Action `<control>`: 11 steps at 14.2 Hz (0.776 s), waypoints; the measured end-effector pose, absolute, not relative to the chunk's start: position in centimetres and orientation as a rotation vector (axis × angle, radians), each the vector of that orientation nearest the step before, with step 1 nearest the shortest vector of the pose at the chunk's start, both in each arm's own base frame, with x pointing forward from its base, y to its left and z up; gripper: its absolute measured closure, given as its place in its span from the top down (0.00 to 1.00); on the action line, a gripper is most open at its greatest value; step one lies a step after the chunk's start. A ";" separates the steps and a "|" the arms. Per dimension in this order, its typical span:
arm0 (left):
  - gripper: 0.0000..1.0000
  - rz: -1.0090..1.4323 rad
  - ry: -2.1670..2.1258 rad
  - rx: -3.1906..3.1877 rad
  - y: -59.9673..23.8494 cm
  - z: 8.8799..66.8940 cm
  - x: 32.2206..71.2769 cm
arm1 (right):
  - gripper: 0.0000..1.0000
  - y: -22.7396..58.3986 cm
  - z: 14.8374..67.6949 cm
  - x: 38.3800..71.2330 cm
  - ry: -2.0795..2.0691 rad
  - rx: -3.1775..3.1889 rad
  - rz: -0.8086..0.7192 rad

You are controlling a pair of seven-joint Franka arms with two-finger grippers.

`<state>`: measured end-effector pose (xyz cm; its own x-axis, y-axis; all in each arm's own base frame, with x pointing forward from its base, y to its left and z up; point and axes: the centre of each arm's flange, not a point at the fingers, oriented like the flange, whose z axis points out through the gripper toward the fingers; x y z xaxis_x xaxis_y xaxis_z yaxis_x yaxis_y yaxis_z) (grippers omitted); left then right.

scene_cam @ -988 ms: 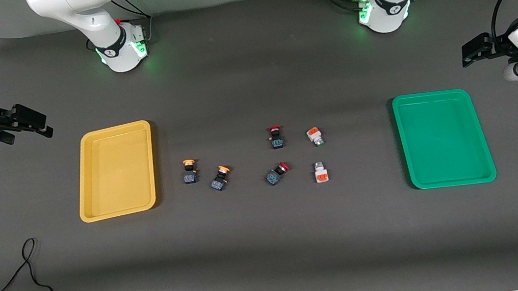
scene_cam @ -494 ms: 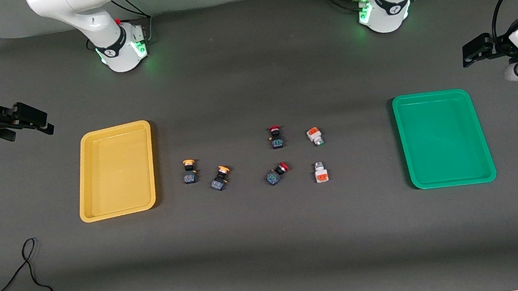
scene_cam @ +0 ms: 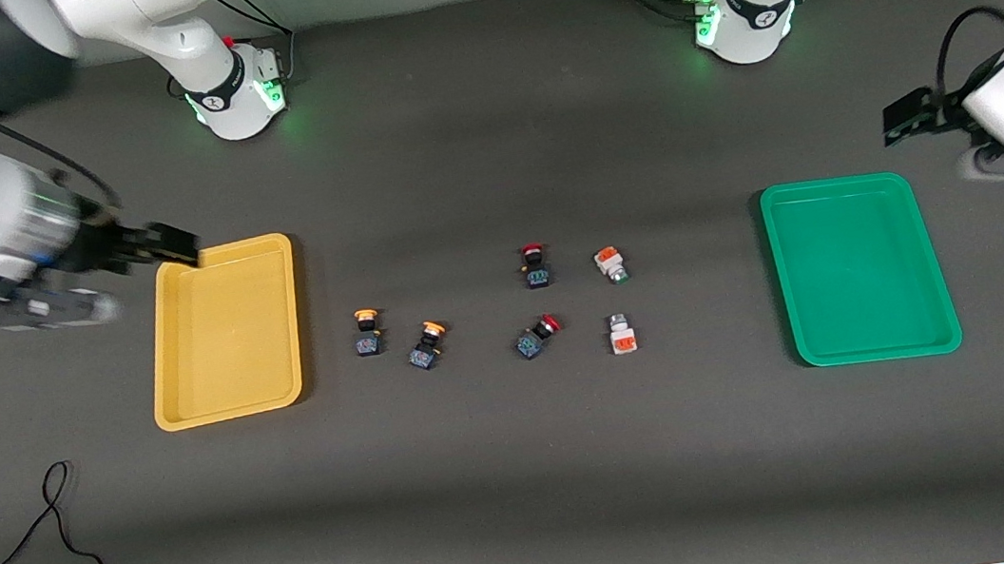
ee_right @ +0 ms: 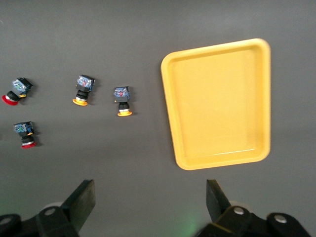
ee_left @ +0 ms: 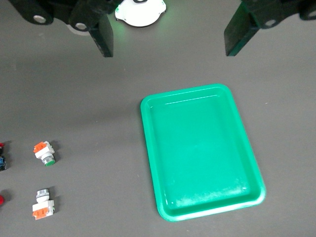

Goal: Place green and yellow buttons in trays
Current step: 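Reach the right gripper to a yellow button while the left gripper reaches a green button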

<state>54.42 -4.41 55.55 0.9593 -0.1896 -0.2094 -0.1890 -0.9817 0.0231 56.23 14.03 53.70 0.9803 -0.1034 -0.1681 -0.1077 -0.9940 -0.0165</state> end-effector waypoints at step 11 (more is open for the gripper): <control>1.00 -0.192 0.220 3.093 -33.9 47.9 47.6 | 1.00 22.5 29.2 60.3 0.171 -3.140 0.278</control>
